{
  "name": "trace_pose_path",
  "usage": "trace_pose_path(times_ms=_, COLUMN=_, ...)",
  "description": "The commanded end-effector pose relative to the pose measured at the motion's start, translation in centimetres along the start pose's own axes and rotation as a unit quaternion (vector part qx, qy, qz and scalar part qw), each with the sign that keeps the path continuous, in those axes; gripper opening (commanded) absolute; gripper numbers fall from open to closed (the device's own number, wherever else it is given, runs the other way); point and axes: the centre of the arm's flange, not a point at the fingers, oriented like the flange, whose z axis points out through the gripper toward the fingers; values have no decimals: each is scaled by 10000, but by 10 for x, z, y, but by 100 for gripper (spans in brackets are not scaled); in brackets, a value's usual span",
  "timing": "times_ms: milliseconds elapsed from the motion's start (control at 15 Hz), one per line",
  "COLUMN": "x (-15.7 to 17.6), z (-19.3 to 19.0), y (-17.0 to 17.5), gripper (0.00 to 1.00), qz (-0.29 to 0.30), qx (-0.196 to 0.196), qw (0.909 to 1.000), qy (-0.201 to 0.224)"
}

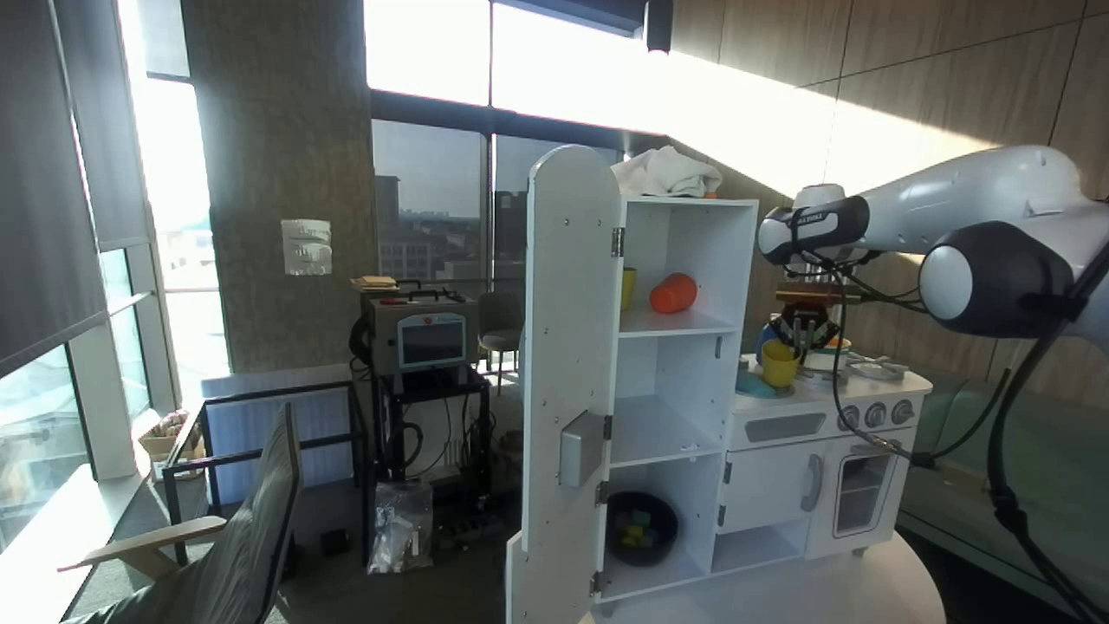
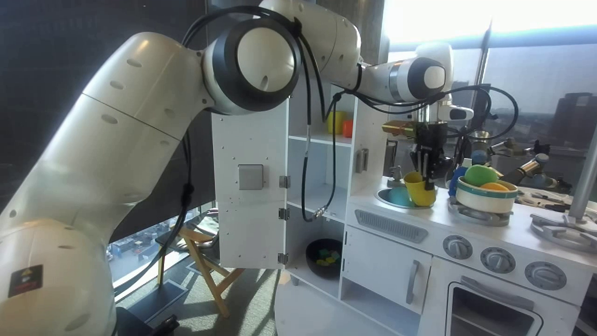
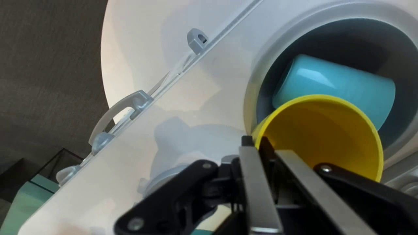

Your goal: Put the orange cup on the top shelf of the upper cabinet.

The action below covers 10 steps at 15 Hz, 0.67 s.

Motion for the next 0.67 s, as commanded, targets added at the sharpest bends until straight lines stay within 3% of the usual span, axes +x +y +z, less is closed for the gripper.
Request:
trace_pose_path(times_ms=0, x=11, z=-10, y=-1, gripper=11, qz=300, qx=-160, qw=9988, qy=-350)
trace_pose_path(times_ms=333, x=10, z=-19, y=10, gripper=13, qz=588, qx=-214, qw=9962, qy=-600)
trace_pose_path(times_ms=600, x=18, z=-27, y=25, gripper=12, qz=887, qx=192, qw=9942, qy=-574)
